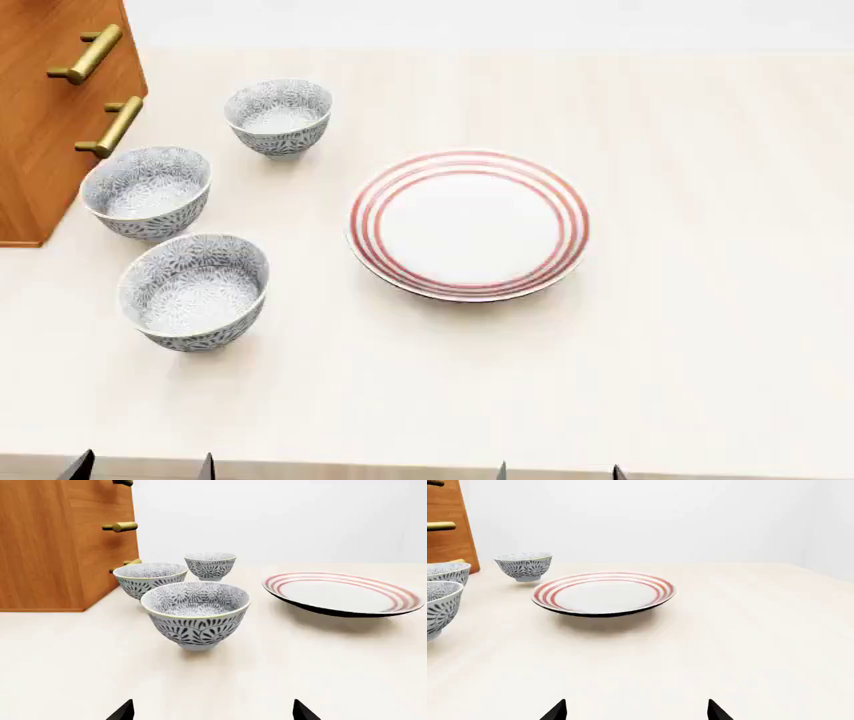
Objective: Put the bowl at the front on the plate.
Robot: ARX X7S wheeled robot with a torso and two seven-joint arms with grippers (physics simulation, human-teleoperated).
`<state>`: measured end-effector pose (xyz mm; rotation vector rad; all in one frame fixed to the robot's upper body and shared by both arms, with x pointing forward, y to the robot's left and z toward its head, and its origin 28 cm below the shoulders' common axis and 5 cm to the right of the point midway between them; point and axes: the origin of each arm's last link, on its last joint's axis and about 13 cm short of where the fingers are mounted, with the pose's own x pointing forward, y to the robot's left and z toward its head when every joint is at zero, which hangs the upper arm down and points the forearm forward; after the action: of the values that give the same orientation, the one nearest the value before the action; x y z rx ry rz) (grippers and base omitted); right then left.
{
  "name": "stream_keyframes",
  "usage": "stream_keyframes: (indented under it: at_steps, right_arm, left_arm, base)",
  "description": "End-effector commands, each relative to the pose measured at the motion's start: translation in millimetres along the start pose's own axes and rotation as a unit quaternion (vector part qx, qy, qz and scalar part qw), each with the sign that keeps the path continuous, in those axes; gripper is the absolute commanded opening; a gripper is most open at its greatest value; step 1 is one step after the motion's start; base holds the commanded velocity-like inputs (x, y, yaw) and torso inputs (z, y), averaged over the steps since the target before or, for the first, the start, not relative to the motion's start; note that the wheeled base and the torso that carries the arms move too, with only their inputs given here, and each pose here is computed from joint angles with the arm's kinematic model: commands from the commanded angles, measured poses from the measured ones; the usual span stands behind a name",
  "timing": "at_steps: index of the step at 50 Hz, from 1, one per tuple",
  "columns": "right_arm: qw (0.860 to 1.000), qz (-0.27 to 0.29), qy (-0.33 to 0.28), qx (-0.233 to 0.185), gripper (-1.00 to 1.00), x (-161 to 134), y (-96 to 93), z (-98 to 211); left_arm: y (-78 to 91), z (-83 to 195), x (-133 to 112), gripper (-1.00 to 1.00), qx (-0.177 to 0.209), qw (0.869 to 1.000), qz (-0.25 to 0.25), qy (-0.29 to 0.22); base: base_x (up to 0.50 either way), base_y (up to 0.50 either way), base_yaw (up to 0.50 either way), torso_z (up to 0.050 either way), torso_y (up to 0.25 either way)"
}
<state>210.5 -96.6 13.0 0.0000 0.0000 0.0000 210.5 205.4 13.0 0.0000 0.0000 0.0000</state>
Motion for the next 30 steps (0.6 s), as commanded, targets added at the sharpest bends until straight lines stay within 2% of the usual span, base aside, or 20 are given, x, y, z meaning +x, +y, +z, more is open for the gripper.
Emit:
stream_keyframes:
  at_steps: [1,9,11,13,16,17,22,23,25,26,28,30]
  right_arm:
    - [1.0,0.0,0.0,0.0,1.0,0,0.6,1]
    - [1.0,-0.007,0.007,0.002,1.0,-1,-0.2,1]
    - [1.0,-0.006,0.006,0.011,1.0,-1,-0.4,2]
    - [0.999,-0.012,0.0,0.039,1.0,-3,-2.2,3]
    - [0.999,-0.013,0.003,0.039,1.0,-4,-2.2,9]
    - [0.999,-0.013,0.002,0.04,1.0,-5,-2.4,13]
    - [0.999,-0.01,0.003,0.032,1.0,-5,-3.1,35]
    - [1.0,-0.008,0.003,0.03,1.0,-6,-3.3,43]
    - [1.0,-0.009,-0.001,0.026,1.0,-8,-3.8,50]
    - [1.0,-0.009,0.0,0.023,1.0,-9,-4.2,54]
    - [1.0,-0.008,-0.002,0.023,1.0,-10,-4.5,61]
    - [1.0,-0.007,-0.002,0.021,1.0,-10,-4.7,65]
  left_arm:
    - [0.2,0,0,1.0,0.0,1.0,0.0,0.0]
    - [0.1,1,-1,1.0,0.0,1.0,0.001,0.004]
    - [1.8,2,2,1.0,-0.019,0.999,0.008,0.035]
    - [1.5,2,1,1.0,0.0,0.999,0.003,0.035]
    - [0.9,1,0,1.0,0.029,0.999,0.004,0.04]
    - [0.7,2,0,1.0,0.019,0.999,0.003,0.044]
    - [-0.2,28,-1,1.0,0.011,0.999,0.0,0.034]
    - [0.2,41,1,1.0,0.009,0.999,-0.004,0.032]
    - [0.2,43,-1,1.0,0.007,0.999,-0.006,0.031]
    - [0.5,49,0,1.0,-0.004,0.999,-0.011,0.052]
    - [0.7,64,1,1.0,0.014,0.999,-0.009,0.034]
    - [0.7,69,1,1.0,0.012,0.999,-0.011,0.036]
  base:
    - [0.0,0.0,0.0,0.0,0.0]
    - [0.0,0.0,0.0,0.0,0.0]
    - [0.0,0.0,0.0,0.0,0.0]
    - [0.0,0.0,0.0,0.0,0.0]
    - [0.0,0.0,0.0,0.0,0.0]
    - [0.0,0.0,0.0,0.0,0.0]
    - [0.0,0.0,0.0,0.0,0.0]
    - [0.0,0.0,0.0,0.0,0.0]
    - [0.0,0.0,0.0,0.0,0.0]
    - [0.0,0.0,0.0,0.0,0.0]
    - [0.0,0.0,0.0,0.0,0.0]
    - [0.0,0.0,0.0,0.0,0.0]
